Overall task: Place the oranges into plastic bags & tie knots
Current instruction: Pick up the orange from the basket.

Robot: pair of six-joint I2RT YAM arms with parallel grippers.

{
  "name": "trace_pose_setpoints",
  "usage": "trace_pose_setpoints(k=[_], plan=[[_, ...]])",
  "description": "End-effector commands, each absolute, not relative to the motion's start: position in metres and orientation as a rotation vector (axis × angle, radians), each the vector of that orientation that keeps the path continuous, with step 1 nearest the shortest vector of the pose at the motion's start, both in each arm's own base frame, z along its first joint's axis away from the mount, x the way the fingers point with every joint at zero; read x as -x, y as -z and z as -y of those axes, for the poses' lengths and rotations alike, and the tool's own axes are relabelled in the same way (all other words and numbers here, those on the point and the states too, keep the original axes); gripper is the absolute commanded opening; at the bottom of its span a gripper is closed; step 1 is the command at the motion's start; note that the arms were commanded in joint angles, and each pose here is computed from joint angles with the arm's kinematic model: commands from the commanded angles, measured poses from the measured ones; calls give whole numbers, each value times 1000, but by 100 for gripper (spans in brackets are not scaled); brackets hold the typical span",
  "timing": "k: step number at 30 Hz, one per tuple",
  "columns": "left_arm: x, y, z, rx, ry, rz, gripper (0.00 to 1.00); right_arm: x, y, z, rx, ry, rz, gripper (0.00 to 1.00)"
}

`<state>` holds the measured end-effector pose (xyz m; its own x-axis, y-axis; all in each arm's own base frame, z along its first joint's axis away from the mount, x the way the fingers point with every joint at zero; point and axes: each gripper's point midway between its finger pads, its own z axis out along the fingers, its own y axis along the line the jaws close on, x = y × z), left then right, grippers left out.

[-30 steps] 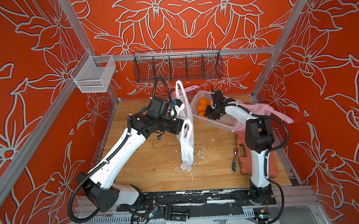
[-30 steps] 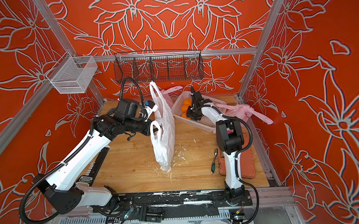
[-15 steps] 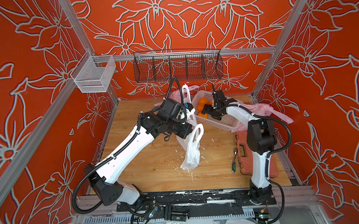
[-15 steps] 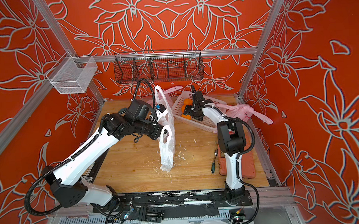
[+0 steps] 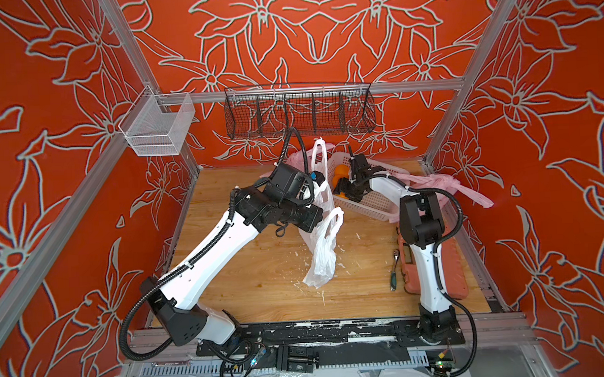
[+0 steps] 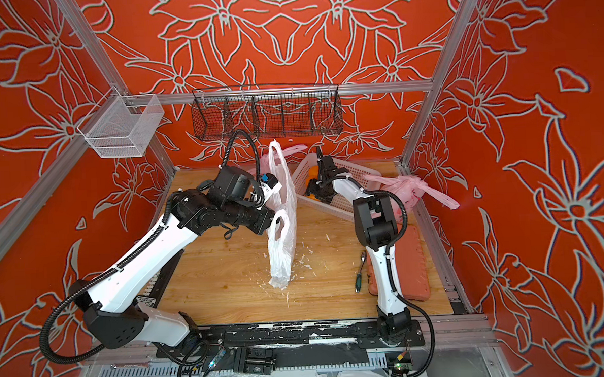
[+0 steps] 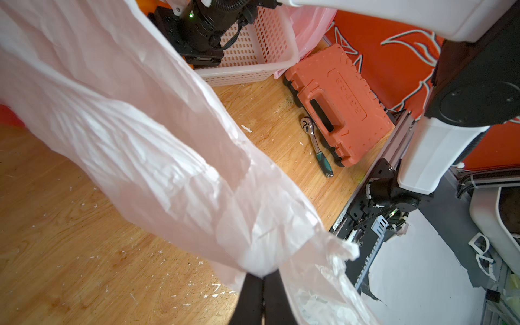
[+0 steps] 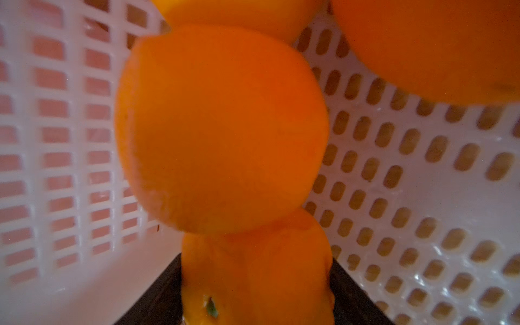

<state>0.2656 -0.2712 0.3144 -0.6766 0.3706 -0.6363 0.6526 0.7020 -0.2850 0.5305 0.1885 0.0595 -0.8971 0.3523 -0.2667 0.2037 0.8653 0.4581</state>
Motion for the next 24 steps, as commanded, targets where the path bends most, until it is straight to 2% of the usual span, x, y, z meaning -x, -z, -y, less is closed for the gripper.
trace_pose_setpoints(k=[1,8,13,24], plan=[[-266,-321,262,-824,584,-2369,0,-521,-71,-173,-428,-506,-2684,46],[-266,-325,266,-1009,360,-2390,0,-496,-126,-145,-413,-408,-2550,42],[-273,-322,273,-964,356,-2373,0,-458,-180,-115,-430,-342,-2410,38],[-312,-328,246,-546,604,-2345,0,-287,-246,-67,-414,-380,-2251,33]])
